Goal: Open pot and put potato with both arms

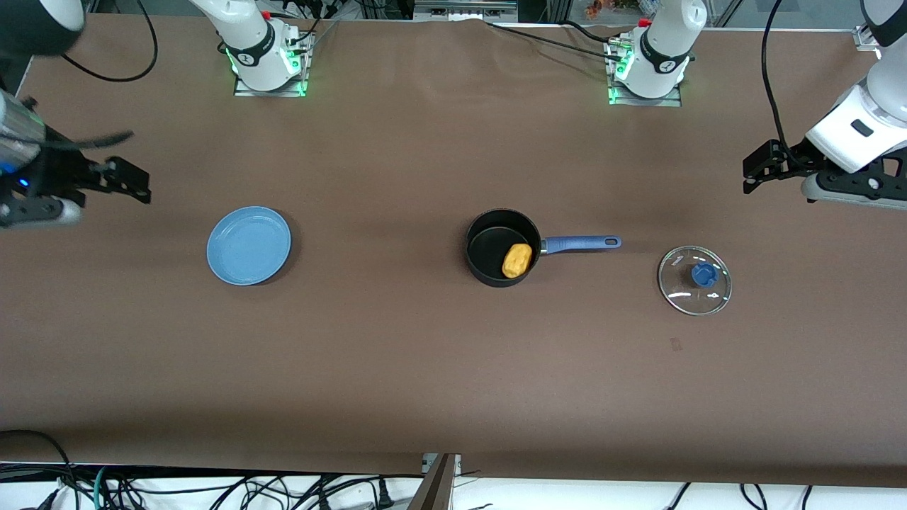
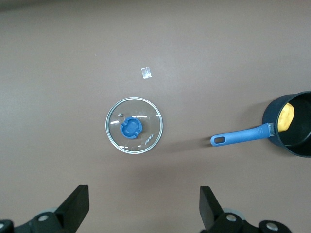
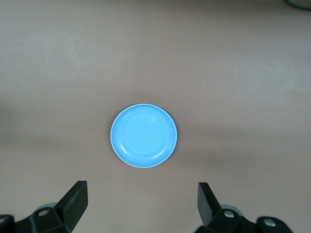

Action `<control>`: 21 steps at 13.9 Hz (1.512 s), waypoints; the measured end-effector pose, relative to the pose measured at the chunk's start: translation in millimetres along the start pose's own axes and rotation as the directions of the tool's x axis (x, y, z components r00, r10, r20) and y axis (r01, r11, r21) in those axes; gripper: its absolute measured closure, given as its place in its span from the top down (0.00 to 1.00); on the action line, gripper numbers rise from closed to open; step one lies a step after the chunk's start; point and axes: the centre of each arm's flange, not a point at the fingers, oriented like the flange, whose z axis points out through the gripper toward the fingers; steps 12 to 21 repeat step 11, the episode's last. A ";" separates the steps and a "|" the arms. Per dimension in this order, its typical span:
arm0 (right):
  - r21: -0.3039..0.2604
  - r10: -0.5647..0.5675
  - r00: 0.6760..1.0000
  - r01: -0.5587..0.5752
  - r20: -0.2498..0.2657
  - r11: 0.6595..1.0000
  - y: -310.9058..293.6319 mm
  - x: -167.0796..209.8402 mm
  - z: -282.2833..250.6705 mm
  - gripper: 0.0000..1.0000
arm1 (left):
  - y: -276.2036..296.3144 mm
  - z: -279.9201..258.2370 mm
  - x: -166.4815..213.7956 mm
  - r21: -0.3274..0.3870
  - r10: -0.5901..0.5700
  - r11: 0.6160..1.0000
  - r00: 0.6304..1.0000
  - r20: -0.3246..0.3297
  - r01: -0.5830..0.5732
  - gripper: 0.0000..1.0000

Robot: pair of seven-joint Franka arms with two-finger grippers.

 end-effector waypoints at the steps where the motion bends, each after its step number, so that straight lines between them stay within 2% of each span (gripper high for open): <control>1: -0.003 0.014 1.000 -0.014 -0.001 1.000 7.1 -9.1 -8.5 1.00 | -1.8 -1.1 -0.1 0.000 -0.007 1.000 1.000 -0.005 0.007 1.00; 4: -0.007 0.071 0.995 -0.071 0.075 0.997 42.5 -28.3 5.4 1.00 | -12.7 -1.9 -0.1 0.001 -0.034 0.999 0.999 -0.015 0.035 1.00; 7: 0.003 0.038 0.991 -0.039 0.129 0.999 54.7 -32.5 23.6 1.00 | -20.0 -1.6 -0.3 0.001 -0.049 0.999 0.999 -0.016 0.049 1.00; 11: 0.015 0.025 0.991 -0.027 0.130 1.000 53.3 -32.1 24.2 1.00 | -37.6 -17.1 0.6 0.004 -0.081 0.997 0.995 -0.049 0.082 1.00; 21: 0.015 0.025 0.991 -0.027 0.130 1.000 53.3 -32.1 24.2 1.00 | -37.6 -17.1 0.6 0.004 -0.081 0.997 0.995 -0.049 0.082 1.00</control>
